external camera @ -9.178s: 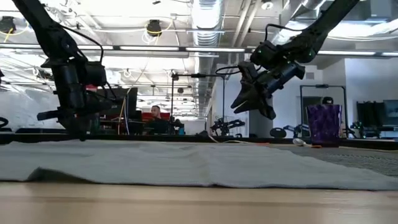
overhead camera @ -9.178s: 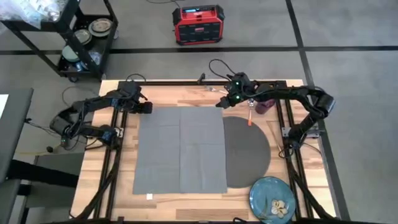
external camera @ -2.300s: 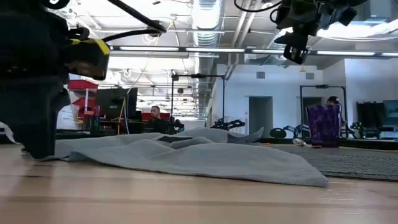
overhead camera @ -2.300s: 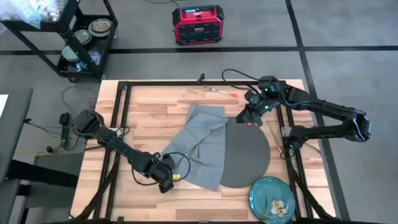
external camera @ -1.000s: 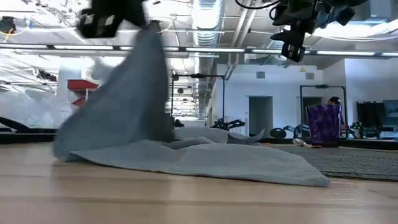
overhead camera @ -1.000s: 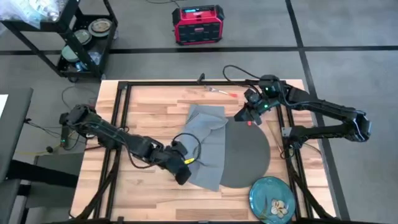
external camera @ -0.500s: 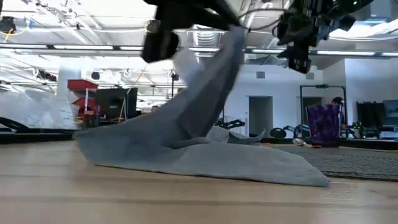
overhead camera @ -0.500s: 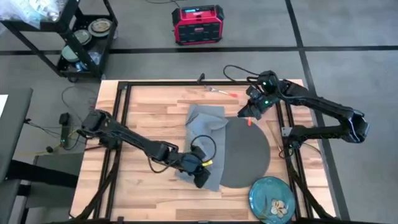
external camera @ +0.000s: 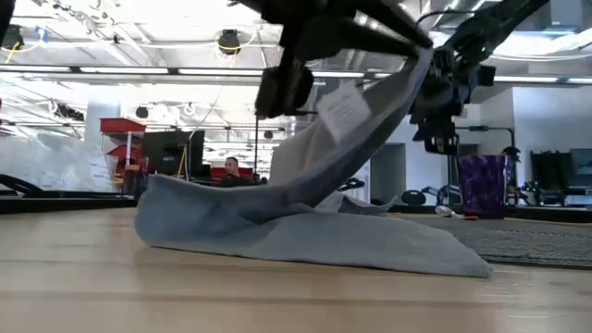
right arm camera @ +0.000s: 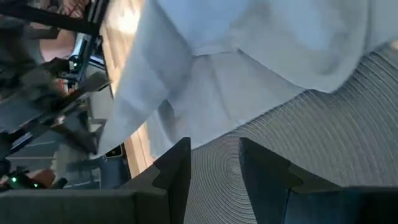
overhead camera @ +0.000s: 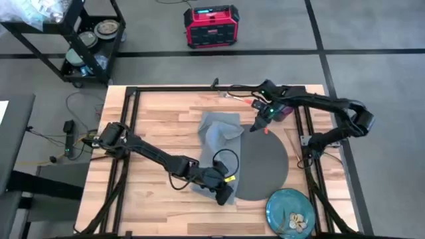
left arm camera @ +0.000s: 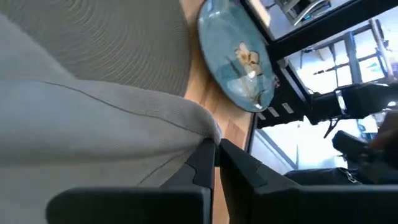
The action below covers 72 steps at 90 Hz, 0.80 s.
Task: Set table place
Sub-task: Fold the light gray table napkin on the table
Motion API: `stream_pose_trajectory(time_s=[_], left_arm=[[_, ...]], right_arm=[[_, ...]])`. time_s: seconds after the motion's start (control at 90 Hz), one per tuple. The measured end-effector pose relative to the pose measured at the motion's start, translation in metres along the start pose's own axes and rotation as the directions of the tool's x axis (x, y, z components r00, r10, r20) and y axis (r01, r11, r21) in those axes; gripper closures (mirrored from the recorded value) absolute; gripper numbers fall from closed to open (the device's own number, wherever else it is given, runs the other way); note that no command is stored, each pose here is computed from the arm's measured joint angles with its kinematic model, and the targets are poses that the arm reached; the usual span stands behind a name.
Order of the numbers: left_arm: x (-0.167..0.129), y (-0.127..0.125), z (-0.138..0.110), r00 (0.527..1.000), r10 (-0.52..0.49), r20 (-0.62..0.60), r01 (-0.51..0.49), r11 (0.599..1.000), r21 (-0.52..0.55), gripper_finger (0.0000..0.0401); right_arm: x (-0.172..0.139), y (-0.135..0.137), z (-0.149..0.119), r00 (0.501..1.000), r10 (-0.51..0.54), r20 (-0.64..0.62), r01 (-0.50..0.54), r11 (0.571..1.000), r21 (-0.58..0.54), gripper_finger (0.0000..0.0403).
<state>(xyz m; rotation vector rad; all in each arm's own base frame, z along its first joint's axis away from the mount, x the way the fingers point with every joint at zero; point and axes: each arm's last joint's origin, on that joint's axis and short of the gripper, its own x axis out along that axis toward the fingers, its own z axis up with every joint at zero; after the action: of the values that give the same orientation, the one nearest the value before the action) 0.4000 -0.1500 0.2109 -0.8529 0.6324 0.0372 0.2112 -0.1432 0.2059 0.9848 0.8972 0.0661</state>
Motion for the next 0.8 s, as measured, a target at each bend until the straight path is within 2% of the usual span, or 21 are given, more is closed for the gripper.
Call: stream_pose_trajectory(time_s=[0.333, 0.578, 0.8], left_arm=[[0.000, 0.002, -0.001, 1.000, 0.016, -0.009, -0.016, 1.000, 0.001, 0.0401], [0.000, 0.002, -0.001, 1.000, 0.017, -0.008, -0.017, 1.000, 0.002, 0.0401], [0.000, 0.002, -0.001, 1.000, 0.017, -0.007, -0.017, 1.000, 0.002, 0.0401]], right_arm=[[0.015, -0.035, 0.009, 0.999, -0.017, -0.030, 0.022, 0.985, 0.170, 0.0280], [0.027, -0.052, 0.012, 0.998, -0.025, -0.063, 0.039, 0.971, 0.236, 0.0280], [0.037, -0.062, 0.015, 0.998, -0.023, -0.064, 0.038, 0.968, 0.249, 0.0280]])
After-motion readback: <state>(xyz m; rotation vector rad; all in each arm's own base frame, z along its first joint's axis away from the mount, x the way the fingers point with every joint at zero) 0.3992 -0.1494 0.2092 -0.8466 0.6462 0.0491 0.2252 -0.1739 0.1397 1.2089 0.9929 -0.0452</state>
